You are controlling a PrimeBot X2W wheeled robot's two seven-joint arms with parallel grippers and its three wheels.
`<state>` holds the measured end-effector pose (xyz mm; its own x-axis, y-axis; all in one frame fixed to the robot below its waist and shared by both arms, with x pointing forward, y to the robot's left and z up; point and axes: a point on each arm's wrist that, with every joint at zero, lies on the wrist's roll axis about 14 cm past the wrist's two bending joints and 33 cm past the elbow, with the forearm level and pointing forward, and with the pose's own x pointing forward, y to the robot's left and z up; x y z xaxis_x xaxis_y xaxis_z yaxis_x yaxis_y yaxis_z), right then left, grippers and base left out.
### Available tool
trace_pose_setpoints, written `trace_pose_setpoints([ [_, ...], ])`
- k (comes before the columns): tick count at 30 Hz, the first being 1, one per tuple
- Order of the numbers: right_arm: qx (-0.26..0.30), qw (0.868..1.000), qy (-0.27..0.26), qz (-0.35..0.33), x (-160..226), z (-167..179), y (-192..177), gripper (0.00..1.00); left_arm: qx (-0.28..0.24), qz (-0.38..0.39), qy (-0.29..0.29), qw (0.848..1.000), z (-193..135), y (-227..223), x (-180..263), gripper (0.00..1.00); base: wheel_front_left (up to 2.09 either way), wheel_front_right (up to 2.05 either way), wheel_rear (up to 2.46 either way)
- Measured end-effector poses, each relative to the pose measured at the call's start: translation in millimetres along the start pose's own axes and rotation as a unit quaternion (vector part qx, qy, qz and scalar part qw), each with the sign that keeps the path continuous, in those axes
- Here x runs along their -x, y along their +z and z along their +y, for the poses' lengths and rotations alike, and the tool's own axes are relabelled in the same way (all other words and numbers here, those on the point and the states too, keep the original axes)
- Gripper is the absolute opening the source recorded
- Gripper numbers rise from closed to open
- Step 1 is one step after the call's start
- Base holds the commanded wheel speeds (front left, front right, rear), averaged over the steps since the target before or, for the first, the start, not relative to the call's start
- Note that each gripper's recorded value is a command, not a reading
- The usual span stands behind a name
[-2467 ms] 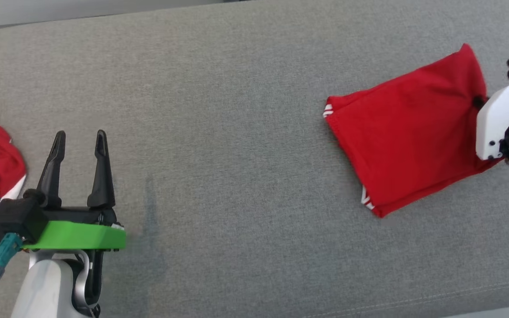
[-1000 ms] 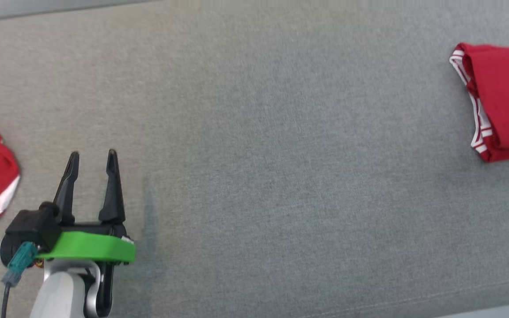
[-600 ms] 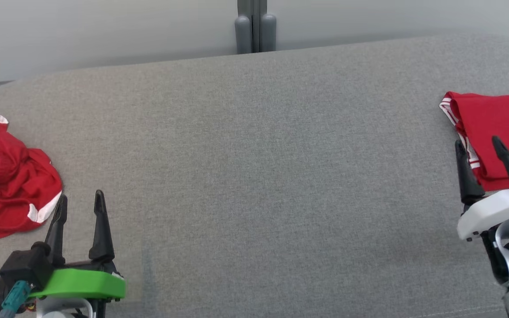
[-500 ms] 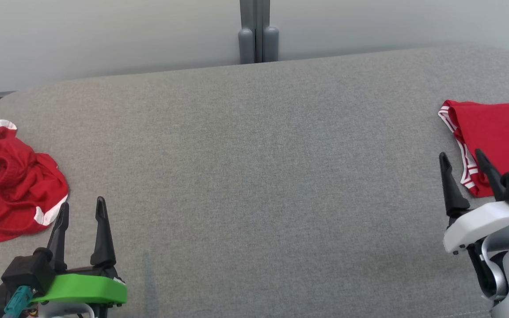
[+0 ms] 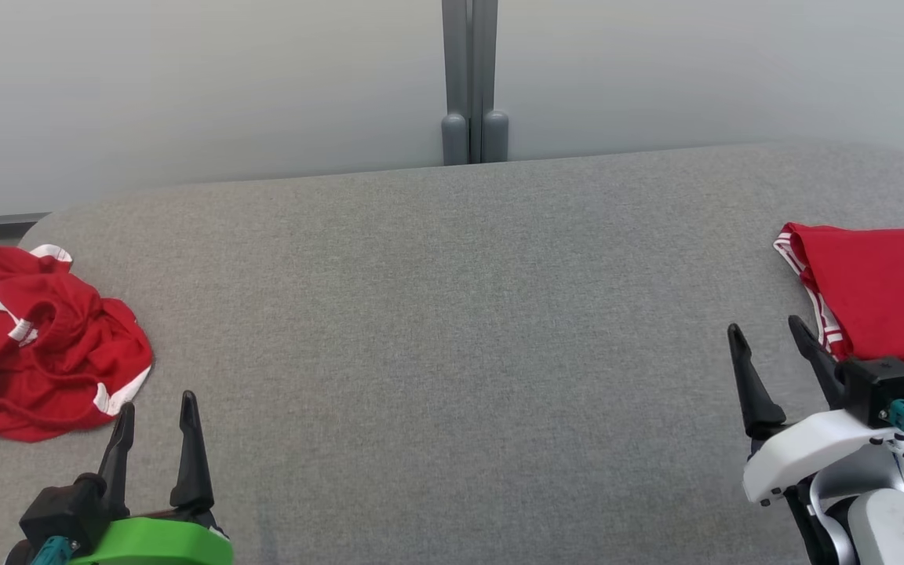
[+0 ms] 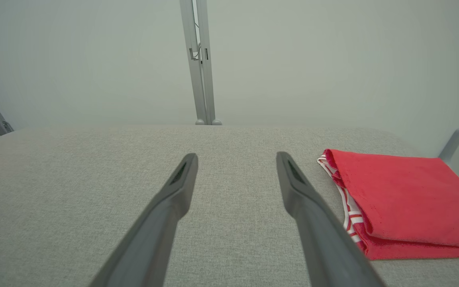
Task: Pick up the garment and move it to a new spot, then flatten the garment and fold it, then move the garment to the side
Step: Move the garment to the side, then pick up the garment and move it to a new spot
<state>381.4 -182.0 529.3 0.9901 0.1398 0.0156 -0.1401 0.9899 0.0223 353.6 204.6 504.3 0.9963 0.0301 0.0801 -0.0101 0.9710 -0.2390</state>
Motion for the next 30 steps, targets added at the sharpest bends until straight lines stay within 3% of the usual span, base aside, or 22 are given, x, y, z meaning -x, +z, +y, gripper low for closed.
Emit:
trace_pose_setpoints([
  [20, -0.013, 1.000, 0.018, 0.009, -5.7, 17.3, -9.9, 1.00, -0.001, 0.008, 0.010, 1.000, 7.2, -4.6, 6.0, 1.00, 0.00, 0.00, 0.00],
  [30, -0.015, 0.997, 0.077, 0.013, -26.9, 57.2, -13.4, 1.00, -0.004, -0.011, 0.053, 0.999, 32.7, 8.1, 22.8, 1.00, 0.00, 0.00, 0.00],
])
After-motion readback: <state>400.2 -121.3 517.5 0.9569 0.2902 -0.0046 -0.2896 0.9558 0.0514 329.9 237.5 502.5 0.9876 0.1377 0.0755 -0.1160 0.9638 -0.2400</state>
